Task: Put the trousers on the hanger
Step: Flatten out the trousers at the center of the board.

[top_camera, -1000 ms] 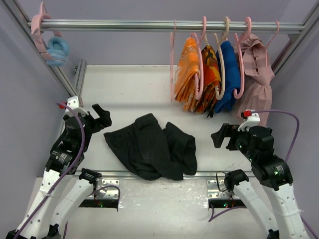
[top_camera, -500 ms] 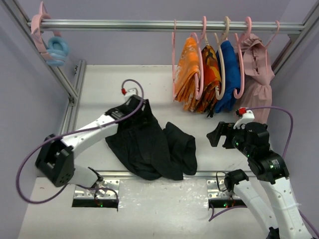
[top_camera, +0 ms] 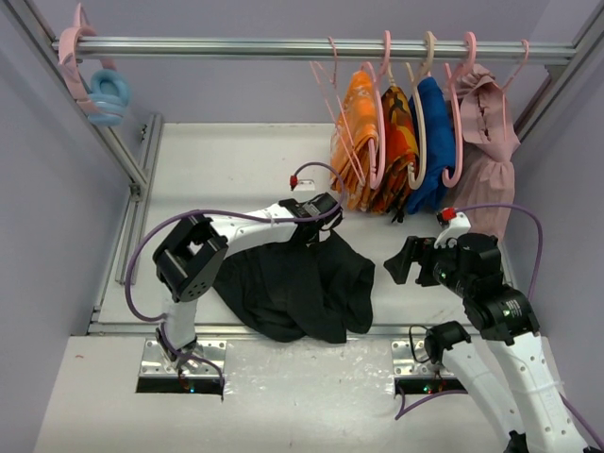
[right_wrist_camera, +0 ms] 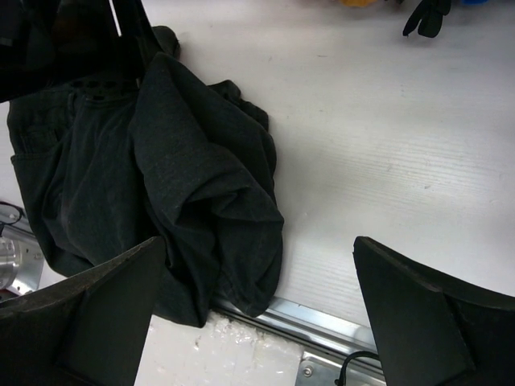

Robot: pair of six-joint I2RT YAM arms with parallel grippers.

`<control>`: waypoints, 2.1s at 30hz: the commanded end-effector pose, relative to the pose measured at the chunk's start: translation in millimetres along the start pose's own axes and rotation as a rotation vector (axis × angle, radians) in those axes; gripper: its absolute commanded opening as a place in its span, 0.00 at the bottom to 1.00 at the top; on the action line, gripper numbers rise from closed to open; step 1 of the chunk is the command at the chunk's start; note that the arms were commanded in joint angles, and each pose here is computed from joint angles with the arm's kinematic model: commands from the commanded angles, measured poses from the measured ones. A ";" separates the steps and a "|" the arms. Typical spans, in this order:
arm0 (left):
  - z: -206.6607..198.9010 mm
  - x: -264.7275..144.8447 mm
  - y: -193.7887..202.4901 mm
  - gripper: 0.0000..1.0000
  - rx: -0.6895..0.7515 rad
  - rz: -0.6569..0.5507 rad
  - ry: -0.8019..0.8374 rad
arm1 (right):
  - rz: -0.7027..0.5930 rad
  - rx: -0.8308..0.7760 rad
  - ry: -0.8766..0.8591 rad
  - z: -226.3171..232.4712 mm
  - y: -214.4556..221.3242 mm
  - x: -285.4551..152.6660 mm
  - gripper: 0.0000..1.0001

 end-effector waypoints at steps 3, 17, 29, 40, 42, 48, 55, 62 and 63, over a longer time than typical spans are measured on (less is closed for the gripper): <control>18.0 -22.4 -11.5 0.59 -0.014 -0.073 -0.078 | -0.049 -0.015 -0.053 4.4 -7.5 2.9 0.99; 72.6 -109.1 -60.7 0.00 -0.085 -0.288 -0.119 | 0.011 -0.016 -0.224 12.0 0.4 21.8 0.99; 185.9 -267.0 -106.9 0.00 -0.351 -0.577 0.005 | 0.312 -0.314 -0.633 74.8 58.5 84.3 0.99; 225.6 -324.9 -137.0 0.00 -0.406 -0.701 -0.074 | -0.022 -0.773 -0.423 123.8 77.1 103.1 0.99; 229.0 -331.0 -141.5 0.00 -0.406 -0.718 -0.086 | -0.093 -0.802 -0.279 119.5 73.2 112.4 0.99; 244.6 -347.3 -155.5 0.00 -0.413 -0.795 -0.214 | -0.028 -0.841 -0.004 103.2 75.8 122.8 0.98; 261.7 -363.3 -166.5 0.00 -0.467 -0.875 -0.345 | 0.070 -0.709 0.014 62.4 87.2 111.4 0.99; 261.9 -365.9 -168.7 0.00 -0.486 -0.900 -0.310 | 0.200 -0.501 0.049 39.3 80.3 119.7 0.97; 258.7 -362.8 -168.8 0.00 -0.473 -0.896 -0.310 | 0.195 -0.484 0.020 42.2 78.7 117.1 0.97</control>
Point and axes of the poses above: each gripper's point midway between its finger pads, its own x axis out along the fingers, its own z axis along the line the jaws close on, y = z × x, the point moved 10 cm from there along -x, back along the fingers, and after that the axes turned 3 degrees about x, right-handed, at the moved point
